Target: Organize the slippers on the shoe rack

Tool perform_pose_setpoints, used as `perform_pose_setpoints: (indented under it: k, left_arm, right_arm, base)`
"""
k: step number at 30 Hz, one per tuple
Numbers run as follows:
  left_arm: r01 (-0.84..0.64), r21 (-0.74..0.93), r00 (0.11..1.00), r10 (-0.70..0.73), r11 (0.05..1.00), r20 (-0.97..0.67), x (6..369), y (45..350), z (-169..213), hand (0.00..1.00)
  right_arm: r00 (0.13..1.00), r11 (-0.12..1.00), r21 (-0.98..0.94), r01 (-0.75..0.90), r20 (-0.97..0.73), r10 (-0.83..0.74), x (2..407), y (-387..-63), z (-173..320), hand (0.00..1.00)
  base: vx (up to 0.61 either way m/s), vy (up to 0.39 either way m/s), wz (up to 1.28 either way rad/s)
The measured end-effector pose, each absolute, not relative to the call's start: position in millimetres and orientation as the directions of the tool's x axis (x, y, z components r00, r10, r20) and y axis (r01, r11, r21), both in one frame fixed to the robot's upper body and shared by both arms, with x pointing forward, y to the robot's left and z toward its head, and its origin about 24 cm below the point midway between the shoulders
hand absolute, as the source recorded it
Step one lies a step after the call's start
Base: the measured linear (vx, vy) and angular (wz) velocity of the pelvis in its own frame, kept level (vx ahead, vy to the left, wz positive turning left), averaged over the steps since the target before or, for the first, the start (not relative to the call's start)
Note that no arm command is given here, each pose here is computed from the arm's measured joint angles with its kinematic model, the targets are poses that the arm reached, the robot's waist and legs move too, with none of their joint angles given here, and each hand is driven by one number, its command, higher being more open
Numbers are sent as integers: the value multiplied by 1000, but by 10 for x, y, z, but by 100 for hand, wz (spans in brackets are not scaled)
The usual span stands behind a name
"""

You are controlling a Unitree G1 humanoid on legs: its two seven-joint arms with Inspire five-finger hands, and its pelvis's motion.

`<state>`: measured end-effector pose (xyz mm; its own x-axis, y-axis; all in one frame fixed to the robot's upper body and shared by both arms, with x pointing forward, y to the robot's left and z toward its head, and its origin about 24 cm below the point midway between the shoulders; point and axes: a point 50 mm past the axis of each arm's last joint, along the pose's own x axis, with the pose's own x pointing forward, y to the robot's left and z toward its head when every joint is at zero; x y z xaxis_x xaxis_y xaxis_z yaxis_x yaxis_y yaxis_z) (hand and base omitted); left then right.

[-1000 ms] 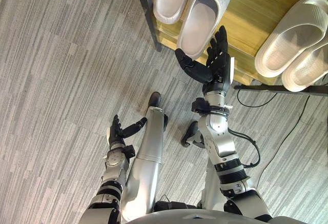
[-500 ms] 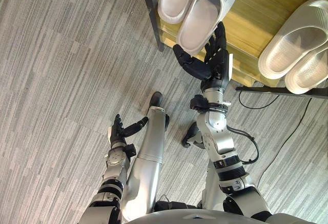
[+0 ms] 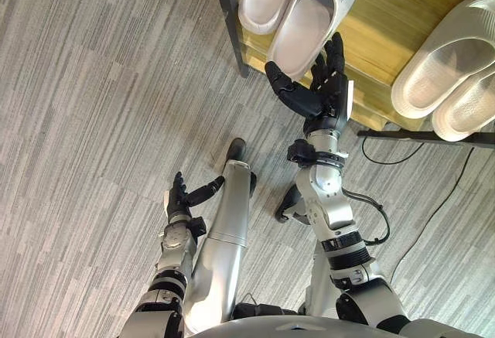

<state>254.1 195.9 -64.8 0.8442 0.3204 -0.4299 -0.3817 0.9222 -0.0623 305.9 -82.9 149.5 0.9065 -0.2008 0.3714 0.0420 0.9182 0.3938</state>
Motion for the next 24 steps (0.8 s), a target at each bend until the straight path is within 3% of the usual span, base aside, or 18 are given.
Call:
perform_pose_setpoints:
  k: [16, 24]
  left_arm:
    - [-388, -68, 840, 323, 919, -435, 2557, 1939, -644, 100]
    - [-394, -49, 836, 337, 918, -432, 2556, 1945, -642, 100]
  right_arm:
    - [919, 914, 400, 69, 332, -214, 2818, -947, 1259, 100]
    - [893, 951, 309, 15, 424, -152, 2630, -820, 1359, 100]
  base:
    - [10, 21, -2]
    - [7, 35, -1]
